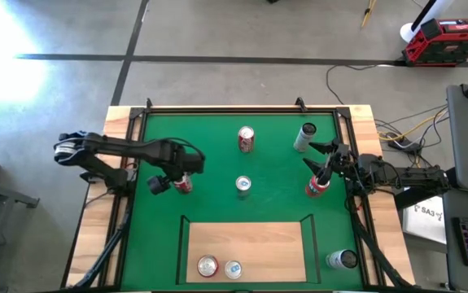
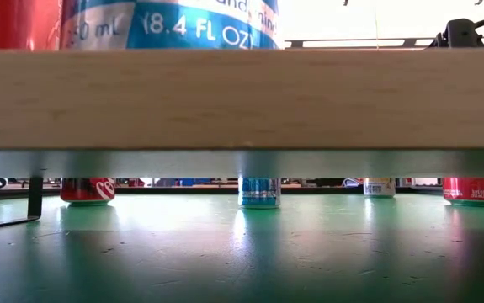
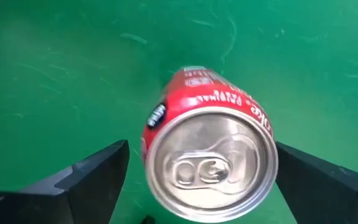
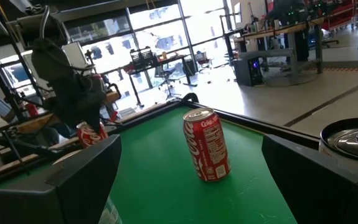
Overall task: Place canned beverage on shelf
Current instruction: Put the bottom red soda can on the shelf
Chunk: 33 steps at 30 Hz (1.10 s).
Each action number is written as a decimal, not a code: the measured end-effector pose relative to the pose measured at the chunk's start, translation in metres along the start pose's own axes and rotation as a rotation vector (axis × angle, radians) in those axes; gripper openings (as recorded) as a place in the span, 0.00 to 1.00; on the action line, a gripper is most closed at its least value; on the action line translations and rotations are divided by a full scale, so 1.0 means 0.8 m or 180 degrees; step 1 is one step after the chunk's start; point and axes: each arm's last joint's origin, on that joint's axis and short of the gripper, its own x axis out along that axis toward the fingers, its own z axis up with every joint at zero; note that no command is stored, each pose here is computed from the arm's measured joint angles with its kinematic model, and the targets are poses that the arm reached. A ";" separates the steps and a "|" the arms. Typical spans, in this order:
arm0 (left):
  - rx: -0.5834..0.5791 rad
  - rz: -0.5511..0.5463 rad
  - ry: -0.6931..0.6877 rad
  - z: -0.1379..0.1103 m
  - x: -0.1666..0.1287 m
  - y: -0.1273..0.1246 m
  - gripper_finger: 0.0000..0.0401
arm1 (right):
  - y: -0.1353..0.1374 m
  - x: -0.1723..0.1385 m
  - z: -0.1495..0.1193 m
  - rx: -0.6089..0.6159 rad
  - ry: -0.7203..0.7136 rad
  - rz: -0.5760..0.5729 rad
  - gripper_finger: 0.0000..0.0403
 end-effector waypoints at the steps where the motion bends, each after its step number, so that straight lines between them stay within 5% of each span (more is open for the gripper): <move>1: 0.0001 0.0005 -0.0004 -0.001 0.002 -0.002 0.91 | 0.000 0.000 0.000 0.0000 0.0000 0.0003 0.95; 16: 0.0107 0.0064 -0.0091 -0.003 0.014 -0.004 0.70 | 0.000 0.000 0.000 0.0000 0.0000 0.0002 0.95; 24: 0.1149 -0.0084 0.0009 -0.009 0.011 -0.013 0.70 | 0.000 0.000 0.000 0.0000 0.0001 0.0001 0.95; 33: 0.2863 0.0000 0.0075 -0.033 0.006 -0.048 0.70 | 0.000 0.000 0.000 0.0000 0.0000 0.0001 0.95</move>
